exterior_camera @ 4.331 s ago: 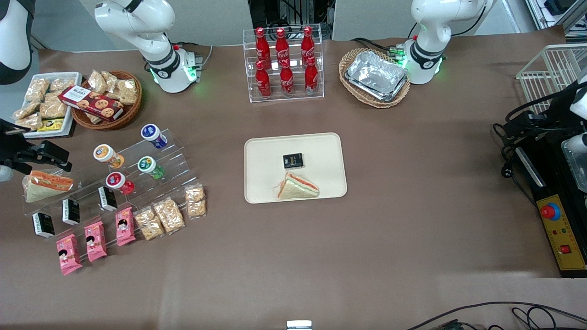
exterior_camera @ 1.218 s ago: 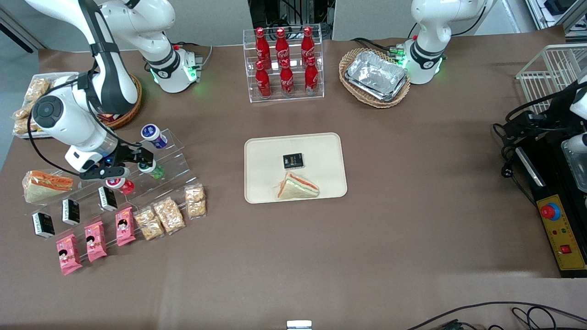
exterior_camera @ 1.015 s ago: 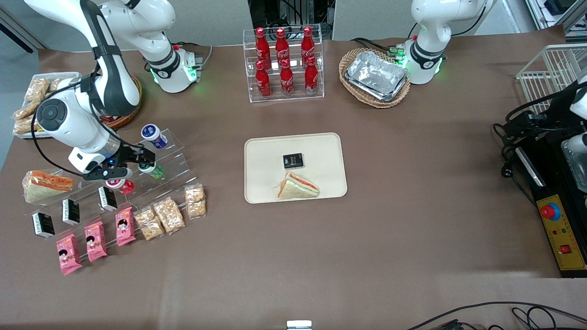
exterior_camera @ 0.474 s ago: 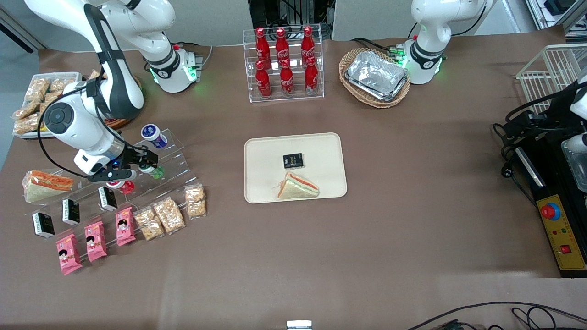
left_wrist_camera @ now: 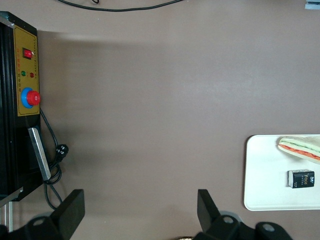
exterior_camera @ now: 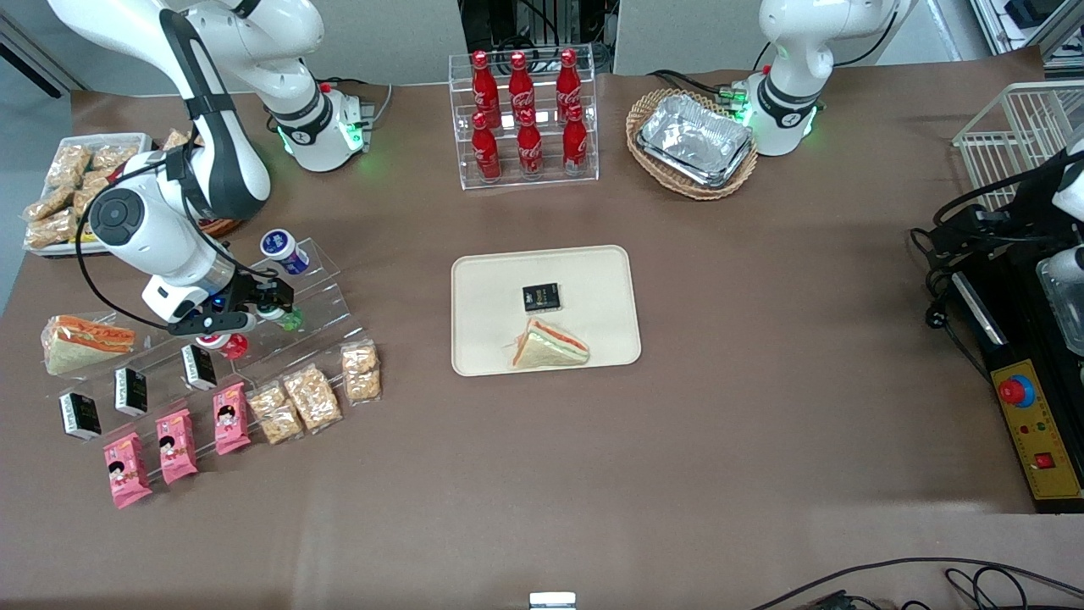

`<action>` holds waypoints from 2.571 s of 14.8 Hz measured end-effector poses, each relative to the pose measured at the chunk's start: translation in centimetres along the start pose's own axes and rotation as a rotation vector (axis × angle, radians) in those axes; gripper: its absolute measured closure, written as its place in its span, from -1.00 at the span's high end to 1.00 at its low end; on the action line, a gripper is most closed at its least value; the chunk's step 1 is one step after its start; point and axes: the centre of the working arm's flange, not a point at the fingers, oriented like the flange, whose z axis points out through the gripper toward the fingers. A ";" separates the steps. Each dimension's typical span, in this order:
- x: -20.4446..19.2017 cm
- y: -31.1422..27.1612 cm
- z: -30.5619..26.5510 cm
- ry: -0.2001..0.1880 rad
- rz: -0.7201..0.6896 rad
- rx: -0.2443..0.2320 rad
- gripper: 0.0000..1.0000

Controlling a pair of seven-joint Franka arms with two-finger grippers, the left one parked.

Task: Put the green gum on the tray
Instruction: 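Lower the right gripper onto the green-labelled bottle and close it, then lift the green-labelled bottle and carry it over the cream tray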

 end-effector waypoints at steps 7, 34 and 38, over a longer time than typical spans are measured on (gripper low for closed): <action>-0.2 -0.5 0.4 -0.006 -0.010 0.000 0.37; -0.1 -15.9 -25.2 -0.093 0.059 0.031 0.19; -1.1 -26.8 -21.7 -0.060 0.127 0.028 0.19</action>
